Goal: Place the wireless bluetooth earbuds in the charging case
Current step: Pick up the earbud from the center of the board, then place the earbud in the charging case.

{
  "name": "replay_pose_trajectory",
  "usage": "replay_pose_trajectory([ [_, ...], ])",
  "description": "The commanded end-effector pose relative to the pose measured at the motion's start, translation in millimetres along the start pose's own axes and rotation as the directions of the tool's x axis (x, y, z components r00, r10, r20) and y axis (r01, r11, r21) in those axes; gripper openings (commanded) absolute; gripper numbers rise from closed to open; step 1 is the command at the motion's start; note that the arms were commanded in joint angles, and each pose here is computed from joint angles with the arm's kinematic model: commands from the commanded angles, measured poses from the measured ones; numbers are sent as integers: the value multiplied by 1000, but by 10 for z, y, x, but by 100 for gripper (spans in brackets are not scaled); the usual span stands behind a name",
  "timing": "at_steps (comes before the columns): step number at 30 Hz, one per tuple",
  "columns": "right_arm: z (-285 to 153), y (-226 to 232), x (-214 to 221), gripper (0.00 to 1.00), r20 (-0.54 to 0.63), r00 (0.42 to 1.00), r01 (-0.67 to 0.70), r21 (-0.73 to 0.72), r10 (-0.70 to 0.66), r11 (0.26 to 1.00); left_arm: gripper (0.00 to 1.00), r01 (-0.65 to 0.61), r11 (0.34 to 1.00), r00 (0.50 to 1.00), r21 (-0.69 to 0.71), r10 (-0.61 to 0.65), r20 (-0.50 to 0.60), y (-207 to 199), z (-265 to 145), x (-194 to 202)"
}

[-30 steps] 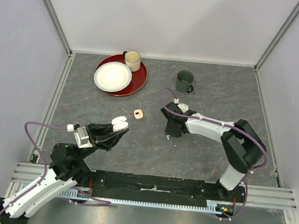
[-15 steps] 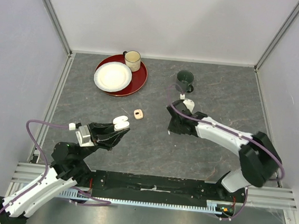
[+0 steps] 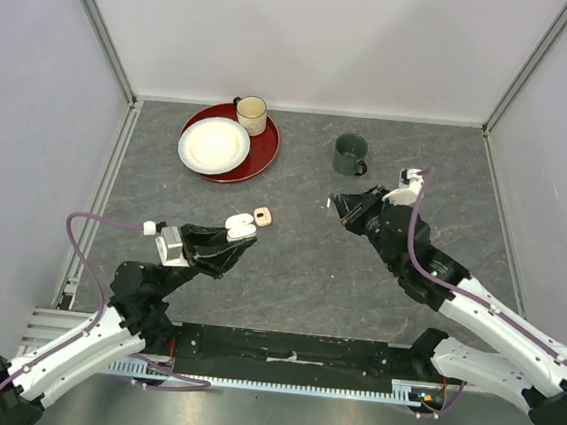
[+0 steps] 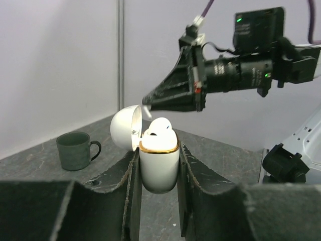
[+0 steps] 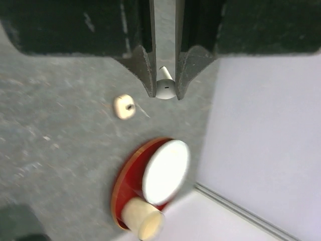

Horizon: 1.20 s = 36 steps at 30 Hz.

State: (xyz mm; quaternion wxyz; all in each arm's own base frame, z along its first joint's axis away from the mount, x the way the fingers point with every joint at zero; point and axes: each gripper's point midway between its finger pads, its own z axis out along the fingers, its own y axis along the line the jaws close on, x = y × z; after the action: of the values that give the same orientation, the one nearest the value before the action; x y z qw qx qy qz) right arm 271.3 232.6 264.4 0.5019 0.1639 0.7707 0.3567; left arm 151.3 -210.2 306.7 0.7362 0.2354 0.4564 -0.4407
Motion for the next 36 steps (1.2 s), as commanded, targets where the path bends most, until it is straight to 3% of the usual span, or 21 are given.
replay_pose_trajectory([
  [1, -269, 569, -509, 0, 208, 976, -23, -206, 67, 978, 2, 35, 999, 995, 8, -35, 95, -9, 90, -191],
  [7, -611, 1106, -664, 0, 276, 959, 53, -418, 71, 907, 2, 50, 998, 994, 32, -53, 91, -33, 191, -175],
  [15, -947, 1643, -435, 0, 302, 953, 184, -617, 15, 765, 2, 41, 998, 995, 43, -45, 93, -37, 232, -163],
  [25, -1094, 1921, 98, 0, 343, 936, 308, -699, -75, 646, 2, 33, 997, 995, 67, -39, 90, -71, 251, -148],
  [36, -986, 2059, 473, 0, 307, 947, 294, -710, -94, 640, 2, 21, 995, 997, 98, -28, 76, -117, 260, -106],
])
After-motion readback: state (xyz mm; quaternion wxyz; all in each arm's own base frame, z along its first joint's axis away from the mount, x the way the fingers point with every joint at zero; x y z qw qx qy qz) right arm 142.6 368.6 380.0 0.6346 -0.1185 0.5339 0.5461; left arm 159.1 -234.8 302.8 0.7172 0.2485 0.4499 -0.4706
